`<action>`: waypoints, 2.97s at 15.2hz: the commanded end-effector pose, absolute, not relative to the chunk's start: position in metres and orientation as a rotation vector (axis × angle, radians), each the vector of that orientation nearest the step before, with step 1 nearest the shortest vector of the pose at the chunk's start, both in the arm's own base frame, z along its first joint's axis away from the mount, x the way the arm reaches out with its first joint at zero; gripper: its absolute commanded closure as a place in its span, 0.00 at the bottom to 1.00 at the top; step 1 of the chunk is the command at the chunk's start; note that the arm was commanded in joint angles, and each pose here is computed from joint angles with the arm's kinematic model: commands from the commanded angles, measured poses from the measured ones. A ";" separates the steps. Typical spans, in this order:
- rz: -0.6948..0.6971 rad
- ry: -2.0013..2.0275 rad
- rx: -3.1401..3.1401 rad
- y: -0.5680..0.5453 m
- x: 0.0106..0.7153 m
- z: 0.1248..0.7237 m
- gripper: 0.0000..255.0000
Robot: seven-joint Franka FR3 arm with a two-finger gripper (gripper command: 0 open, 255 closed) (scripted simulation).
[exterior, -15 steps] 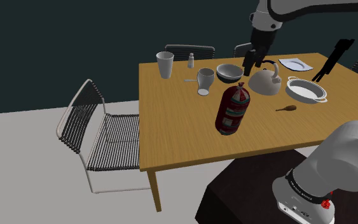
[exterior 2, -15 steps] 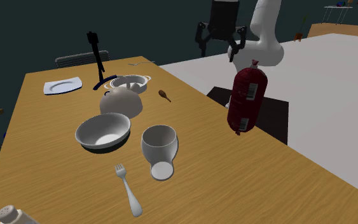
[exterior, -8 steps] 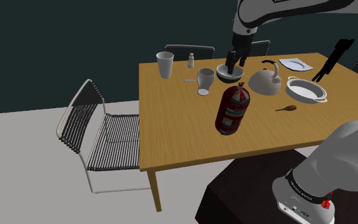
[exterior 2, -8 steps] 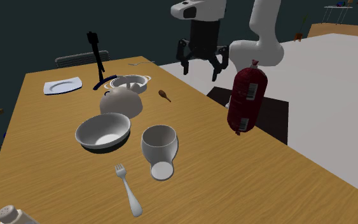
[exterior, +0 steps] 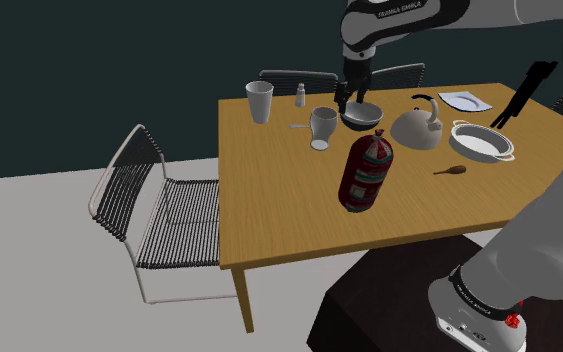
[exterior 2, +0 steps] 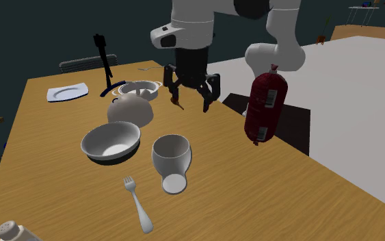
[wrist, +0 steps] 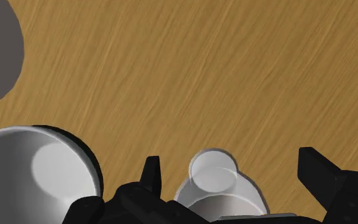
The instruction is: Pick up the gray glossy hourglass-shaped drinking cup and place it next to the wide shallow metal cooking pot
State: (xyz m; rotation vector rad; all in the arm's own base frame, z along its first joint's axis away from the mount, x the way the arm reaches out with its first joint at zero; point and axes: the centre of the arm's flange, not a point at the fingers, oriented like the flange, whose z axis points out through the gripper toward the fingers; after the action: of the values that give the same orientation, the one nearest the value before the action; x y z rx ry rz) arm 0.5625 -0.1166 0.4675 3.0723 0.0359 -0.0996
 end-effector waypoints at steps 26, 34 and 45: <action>-0.123 -0.014 3.062 -0.162 0.665 0.371 1.00; -0.123 -0.014 3.062 -0.162 0.665 0.371 1.00; -0.123 -0.014 3.062 -0.162 0.665 0.429 1.00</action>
State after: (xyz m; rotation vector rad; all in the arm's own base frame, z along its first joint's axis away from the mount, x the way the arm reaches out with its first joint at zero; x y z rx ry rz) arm 0.6650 -0.1616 0.4225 3.0616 -0.0139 -0.1227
